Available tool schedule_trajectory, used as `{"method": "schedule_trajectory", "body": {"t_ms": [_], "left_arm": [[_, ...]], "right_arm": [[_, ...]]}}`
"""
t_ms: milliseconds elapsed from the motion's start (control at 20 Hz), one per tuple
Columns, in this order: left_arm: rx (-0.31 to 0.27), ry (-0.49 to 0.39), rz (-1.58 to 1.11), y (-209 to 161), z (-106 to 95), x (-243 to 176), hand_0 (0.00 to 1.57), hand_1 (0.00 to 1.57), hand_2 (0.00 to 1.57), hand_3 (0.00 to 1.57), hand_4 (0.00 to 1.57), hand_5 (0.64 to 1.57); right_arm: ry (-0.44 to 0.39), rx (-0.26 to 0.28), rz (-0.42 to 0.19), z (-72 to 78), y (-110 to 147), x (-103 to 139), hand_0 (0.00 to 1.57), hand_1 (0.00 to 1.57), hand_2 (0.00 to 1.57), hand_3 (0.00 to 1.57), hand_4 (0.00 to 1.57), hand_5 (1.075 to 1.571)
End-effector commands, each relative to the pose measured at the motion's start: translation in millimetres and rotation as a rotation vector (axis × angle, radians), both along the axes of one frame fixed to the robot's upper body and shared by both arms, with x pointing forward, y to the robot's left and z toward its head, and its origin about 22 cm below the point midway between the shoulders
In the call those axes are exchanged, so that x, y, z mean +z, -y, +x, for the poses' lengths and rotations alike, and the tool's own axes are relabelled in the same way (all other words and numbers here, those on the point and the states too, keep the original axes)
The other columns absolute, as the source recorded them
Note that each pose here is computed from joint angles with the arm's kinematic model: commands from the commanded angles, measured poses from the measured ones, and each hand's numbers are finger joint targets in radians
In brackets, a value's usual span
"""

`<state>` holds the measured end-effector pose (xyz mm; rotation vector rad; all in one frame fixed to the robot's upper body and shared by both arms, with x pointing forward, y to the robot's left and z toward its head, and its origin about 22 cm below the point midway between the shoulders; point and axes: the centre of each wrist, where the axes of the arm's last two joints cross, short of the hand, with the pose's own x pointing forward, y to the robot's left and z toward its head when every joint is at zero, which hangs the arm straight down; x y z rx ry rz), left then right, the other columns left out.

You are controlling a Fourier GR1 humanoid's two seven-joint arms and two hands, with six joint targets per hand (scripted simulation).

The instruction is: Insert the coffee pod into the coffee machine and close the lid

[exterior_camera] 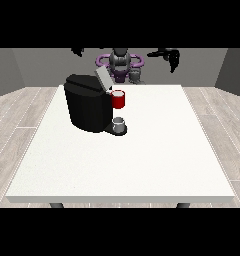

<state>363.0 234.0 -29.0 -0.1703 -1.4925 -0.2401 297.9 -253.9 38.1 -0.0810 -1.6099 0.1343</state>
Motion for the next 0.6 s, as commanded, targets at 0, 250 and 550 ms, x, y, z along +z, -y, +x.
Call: {"method": "schedule_trajectory", "body": {"t_ms": [0,250,550], "left_arm": [[0.036,0.031,-0.036,-4,-17,-5,0.0,0.0,0.0,0.0,0.0,1.571],[-0.016,0.019,-0.058,-1,-26,7,0.0,0.0,0.0,0.0,0.22,1.571],[0.047,0.084,-0.065,-1,-32,28,0.0,0.0,0.0,0.0,0.0,1.571]], "right_arm": [[0.015,0.06,0.015,7.3,-13,14,0.0,0.0,0.0,0.0,0.16,1.571],[-0.011,0.016,0.005,18.8,-17,2,0.0,0.0,0.0,0.0,0.0,1.571],[0.01,0.023,0.048,27.0,16,-11,0.0,0.0,0.0,0.0,0.0,1.571]]}}
